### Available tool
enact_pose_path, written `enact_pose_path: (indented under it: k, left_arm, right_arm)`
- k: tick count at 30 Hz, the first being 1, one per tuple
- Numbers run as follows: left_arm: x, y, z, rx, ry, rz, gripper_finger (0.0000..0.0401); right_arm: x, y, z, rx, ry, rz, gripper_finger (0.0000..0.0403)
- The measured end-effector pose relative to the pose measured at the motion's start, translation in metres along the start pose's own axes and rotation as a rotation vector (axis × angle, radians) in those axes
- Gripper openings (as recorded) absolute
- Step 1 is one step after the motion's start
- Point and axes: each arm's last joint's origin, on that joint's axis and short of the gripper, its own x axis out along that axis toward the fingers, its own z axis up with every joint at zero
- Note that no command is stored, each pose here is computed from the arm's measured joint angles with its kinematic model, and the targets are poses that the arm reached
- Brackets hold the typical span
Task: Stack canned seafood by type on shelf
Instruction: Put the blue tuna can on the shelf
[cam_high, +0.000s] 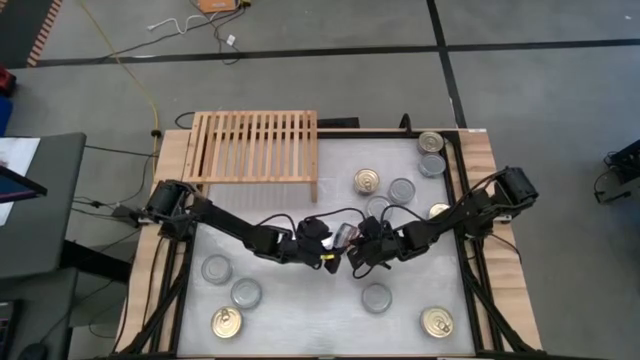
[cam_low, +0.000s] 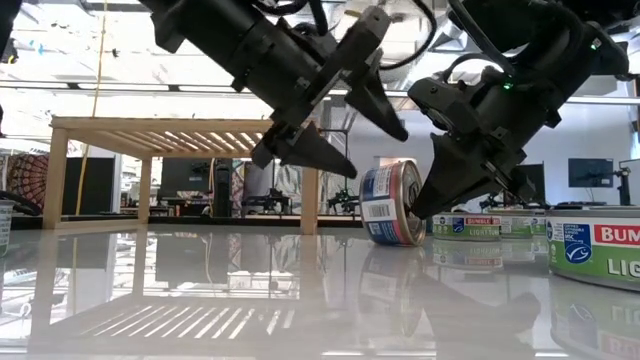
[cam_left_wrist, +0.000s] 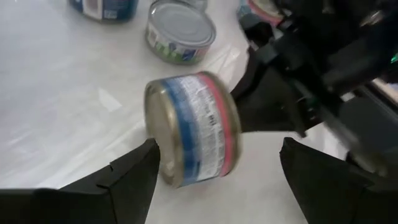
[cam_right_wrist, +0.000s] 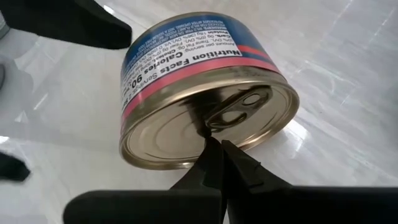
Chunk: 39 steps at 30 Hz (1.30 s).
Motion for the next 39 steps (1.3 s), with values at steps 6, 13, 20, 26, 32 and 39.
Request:
enact_pose_path:
  k: [6, 13, 20, 26, 32, 39]
  left_arm:
    - [0.009, 0.005, -0.011, -0.007, 0.026, 0.031, 0.0318]
    - [0.017, 0.001, -0.015, -0.004, 0.006, 0.011, 0.0318]
    - [0.019, 0.001, -0.015, 0.035, 0.005, 0.010, 0.0318]
    - [0.020, 0.002, -0.014, 0.039, 0.004, 0.017, 0.0318]
    - [0.022, 0.005, -0.011, 0.032, -0.001, 0.028, 0.0318]
    - [0.027, 0.015, -0.008, 0.044, 0.019, 0.081, 0.0318]
  right_arm:
    - [0.000, 0.000, 0.000, 0.002, -0.001, 0.003, 0.0022]
    - [0.000, -0.001, 0.001, -0.006, -0.002, -0.010, 0.0022]
    - [-0.005, 0.000, -0.007, -0.025, -0.012, -0.033, 0.0022]
    - [-0.020, 0.003, -0.011, -0.053, 0.000, -0.009, 0.0022]
    - [-0.051, 0.003, -0.023, -0.088, 0.045, -0.009, 0.0022]
    - [-0.079, -0.001, -0.043, -0.058, 0.005, -0.039, 0.0022]
